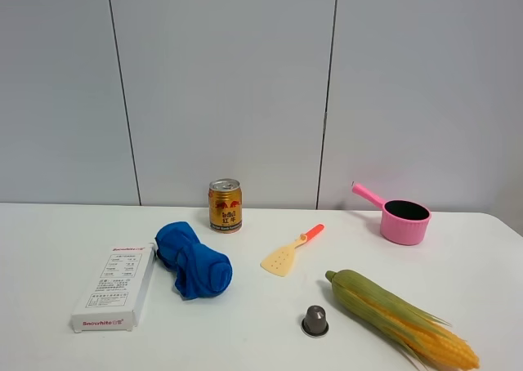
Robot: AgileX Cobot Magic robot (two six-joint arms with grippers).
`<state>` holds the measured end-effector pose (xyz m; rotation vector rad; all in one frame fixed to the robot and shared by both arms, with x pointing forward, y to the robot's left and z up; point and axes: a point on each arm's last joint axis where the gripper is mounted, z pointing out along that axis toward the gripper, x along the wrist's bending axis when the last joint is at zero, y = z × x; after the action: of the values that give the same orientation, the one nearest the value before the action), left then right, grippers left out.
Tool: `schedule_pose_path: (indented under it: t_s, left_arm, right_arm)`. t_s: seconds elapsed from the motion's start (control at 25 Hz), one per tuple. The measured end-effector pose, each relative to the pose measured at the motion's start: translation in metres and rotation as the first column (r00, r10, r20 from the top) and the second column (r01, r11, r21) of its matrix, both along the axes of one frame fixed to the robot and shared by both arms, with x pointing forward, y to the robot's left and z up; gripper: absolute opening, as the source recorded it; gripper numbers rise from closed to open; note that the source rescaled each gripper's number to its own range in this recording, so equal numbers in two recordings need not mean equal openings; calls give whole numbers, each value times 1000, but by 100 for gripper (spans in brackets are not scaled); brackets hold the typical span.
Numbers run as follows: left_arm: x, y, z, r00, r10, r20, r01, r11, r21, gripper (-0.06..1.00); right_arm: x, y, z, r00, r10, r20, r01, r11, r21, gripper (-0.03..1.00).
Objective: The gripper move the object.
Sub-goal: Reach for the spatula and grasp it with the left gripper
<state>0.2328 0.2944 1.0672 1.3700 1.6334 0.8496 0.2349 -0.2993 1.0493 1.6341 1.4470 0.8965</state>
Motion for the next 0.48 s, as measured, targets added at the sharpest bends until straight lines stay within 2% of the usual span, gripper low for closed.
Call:
schedule_pose_path:
  t_s: [0.28,0.4,0.48]
  left_arm:
    - [26,-2,14,997,-17,-82,12,998,-62,100]
    - [57,-4,23,989,-60,-132,46,993,-107,100]
    - [77,-4,28,984,-77,-159,60,993,-104,100]
  right_arm:
    - [0,0,0,1000,0,0,0,1000,0,100]
    - [0,0,0,1000,0,0,0,1000,0,100]
    - [0,0,0,1000,0,0,0,1000,0,100]
